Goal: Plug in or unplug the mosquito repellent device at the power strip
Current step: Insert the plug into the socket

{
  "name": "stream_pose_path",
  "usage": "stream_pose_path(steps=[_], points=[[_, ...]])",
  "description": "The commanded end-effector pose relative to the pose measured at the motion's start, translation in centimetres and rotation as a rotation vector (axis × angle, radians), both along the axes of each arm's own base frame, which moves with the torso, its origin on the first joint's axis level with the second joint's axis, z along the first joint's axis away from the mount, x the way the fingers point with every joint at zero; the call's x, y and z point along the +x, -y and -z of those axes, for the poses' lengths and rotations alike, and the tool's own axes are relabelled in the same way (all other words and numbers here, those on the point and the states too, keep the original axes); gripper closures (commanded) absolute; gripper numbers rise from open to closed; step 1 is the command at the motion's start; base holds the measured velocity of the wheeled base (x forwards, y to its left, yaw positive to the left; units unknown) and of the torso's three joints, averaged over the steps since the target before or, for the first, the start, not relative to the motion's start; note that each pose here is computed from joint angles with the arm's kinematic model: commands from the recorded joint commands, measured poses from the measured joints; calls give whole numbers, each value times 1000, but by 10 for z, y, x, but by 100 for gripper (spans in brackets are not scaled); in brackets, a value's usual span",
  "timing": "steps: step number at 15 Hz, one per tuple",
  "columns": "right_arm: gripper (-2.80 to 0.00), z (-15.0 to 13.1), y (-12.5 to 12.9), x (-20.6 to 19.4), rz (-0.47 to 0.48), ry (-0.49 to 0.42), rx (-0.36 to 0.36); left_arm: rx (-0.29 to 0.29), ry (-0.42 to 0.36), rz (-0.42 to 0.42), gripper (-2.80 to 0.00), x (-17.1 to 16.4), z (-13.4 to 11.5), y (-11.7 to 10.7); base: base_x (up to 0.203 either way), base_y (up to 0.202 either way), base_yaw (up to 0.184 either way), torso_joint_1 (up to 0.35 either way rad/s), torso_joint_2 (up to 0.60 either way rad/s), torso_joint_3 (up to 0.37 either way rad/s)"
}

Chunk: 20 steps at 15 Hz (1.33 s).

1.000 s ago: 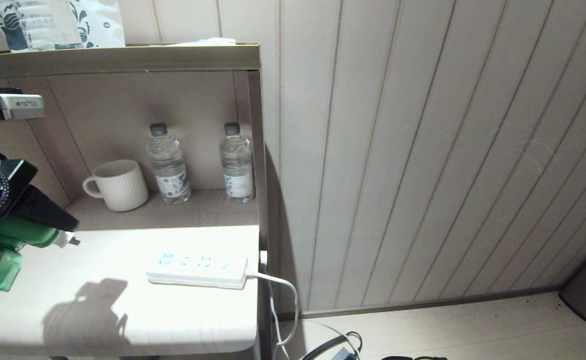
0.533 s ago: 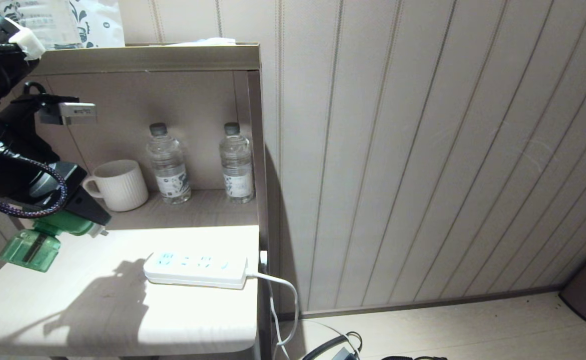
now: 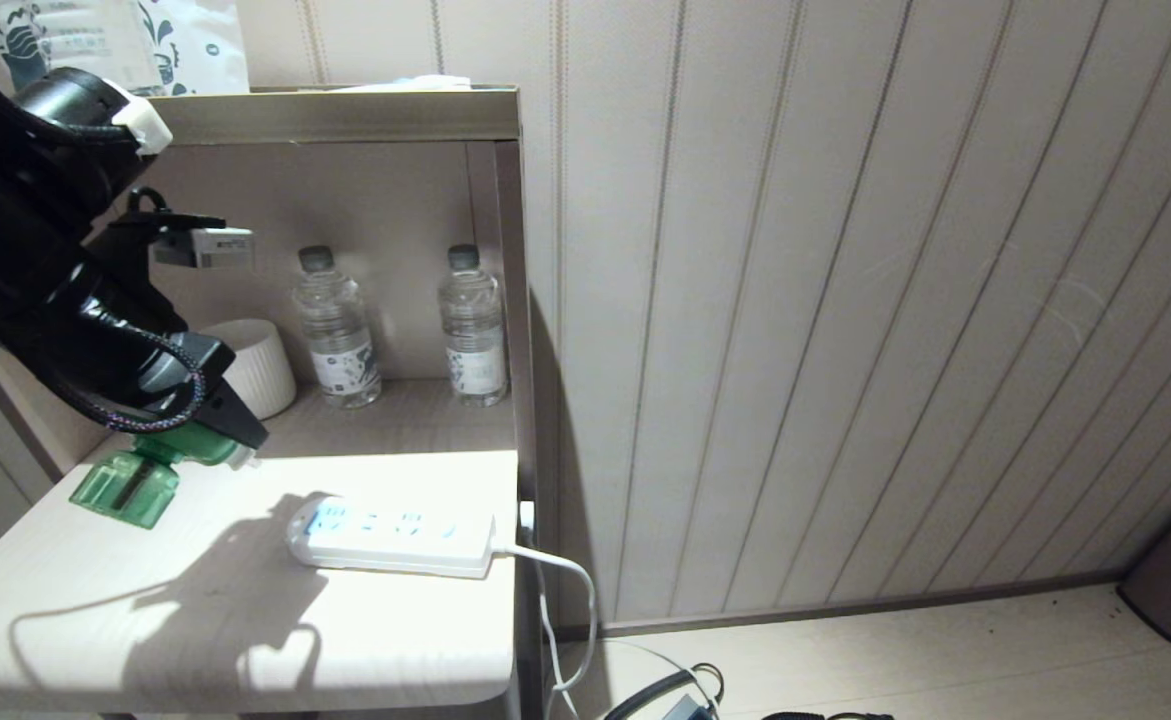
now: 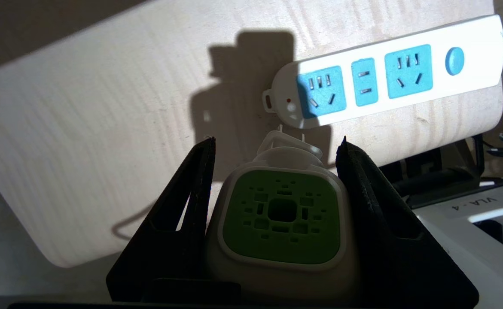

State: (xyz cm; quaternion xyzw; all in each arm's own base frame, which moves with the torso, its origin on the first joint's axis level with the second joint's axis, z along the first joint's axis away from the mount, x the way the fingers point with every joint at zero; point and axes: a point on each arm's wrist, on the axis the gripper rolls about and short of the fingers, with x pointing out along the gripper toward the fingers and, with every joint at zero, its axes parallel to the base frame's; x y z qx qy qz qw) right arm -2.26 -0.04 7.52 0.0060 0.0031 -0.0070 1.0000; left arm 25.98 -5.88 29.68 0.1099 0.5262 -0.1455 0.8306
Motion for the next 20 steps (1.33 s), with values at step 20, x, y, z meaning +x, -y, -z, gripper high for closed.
stream_pose_path(steps=[20], points=[[0,0,0,0,0,0,0,-72,-211,-297,0,30,46,48,0,0,0,0,0,0]])
